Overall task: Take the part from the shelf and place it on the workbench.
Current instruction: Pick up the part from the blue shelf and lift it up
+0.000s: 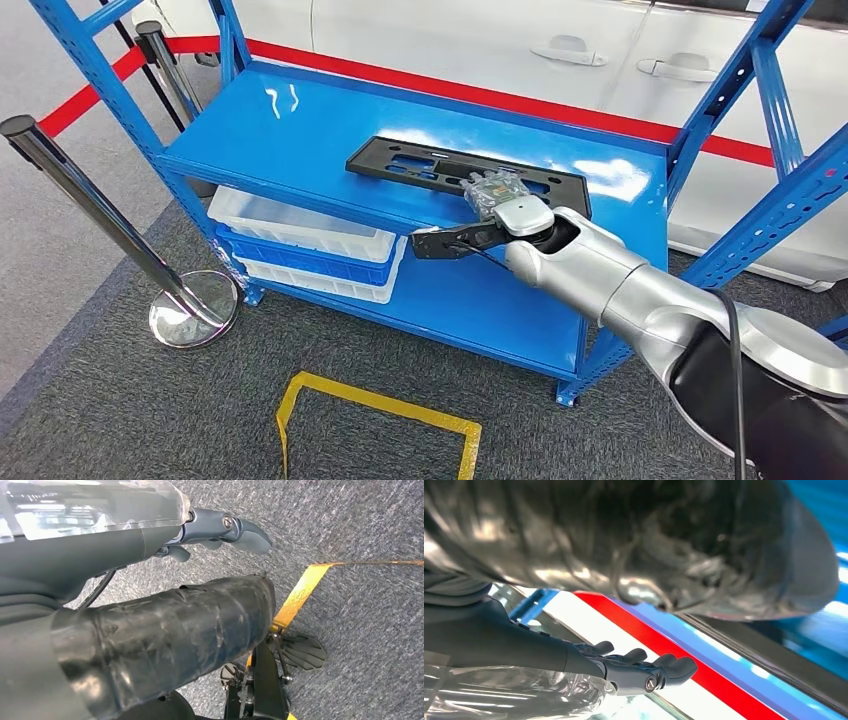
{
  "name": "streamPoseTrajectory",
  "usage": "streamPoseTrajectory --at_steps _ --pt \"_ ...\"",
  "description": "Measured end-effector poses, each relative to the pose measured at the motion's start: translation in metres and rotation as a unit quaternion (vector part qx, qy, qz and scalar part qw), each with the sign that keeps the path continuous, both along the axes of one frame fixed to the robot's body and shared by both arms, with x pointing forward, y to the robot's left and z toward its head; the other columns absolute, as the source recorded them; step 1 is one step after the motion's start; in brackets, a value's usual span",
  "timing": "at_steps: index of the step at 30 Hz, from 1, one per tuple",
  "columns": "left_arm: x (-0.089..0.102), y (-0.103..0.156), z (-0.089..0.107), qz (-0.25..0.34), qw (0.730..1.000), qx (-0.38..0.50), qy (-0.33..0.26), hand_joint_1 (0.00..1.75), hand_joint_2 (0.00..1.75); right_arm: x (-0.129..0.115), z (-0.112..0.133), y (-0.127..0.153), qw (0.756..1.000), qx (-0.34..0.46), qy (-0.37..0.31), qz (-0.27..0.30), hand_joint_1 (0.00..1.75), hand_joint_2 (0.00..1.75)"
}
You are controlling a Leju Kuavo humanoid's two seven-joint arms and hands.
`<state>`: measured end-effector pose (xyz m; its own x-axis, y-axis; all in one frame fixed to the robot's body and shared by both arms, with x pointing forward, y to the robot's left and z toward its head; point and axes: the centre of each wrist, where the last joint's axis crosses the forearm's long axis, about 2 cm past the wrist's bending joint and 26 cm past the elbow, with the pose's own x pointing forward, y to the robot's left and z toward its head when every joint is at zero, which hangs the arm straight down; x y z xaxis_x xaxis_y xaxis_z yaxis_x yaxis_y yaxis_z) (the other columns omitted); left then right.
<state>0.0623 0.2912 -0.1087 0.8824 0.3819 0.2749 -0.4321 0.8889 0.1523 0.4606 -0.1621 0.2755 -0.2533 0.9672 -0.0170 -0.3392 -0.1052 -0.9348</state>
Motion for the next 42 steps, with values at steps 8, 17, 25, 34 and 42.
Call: streamPoseTrajectory --at_steps 8,17,25,34,42 --pt "0.0 0.0 0.0 -0.004 1.0 0.0 -0.009 0.0 0.0 -0.006 0.004 0.02 0.999 0.009 -0.005 0.037 0.0 1.75" --pt "0.0 0.0 0.0 -0.004 1.0 -0.001 -0.008 0.0 0.0 -0.007 0.005 0.024 0.999 0.01 -0.008 0.044 0.0 1.75" --pt "0.0 -0.001 0.0 -0.004 1.0 -0.002 -0.006 0.0 0.0 -0.007 0.005 0.024 0.999 0.008 -0.012 0.045 0.0 0.0" --pt "0.0 -0.002 0.0 -0.008 1.0 -0.002 -0.007 0.0 0.0 -0.008 0.006 0.025 0.999 0.008 -0.023 0.041 0.0 0.0" --pt "0.0 -0.003 0.0 -0.009 1.0 -0.002 -0.001 0.0 0.0 -0.007 0.006 0.023 0.999 -0.001 -0.038 0.026 0.0 0.0"
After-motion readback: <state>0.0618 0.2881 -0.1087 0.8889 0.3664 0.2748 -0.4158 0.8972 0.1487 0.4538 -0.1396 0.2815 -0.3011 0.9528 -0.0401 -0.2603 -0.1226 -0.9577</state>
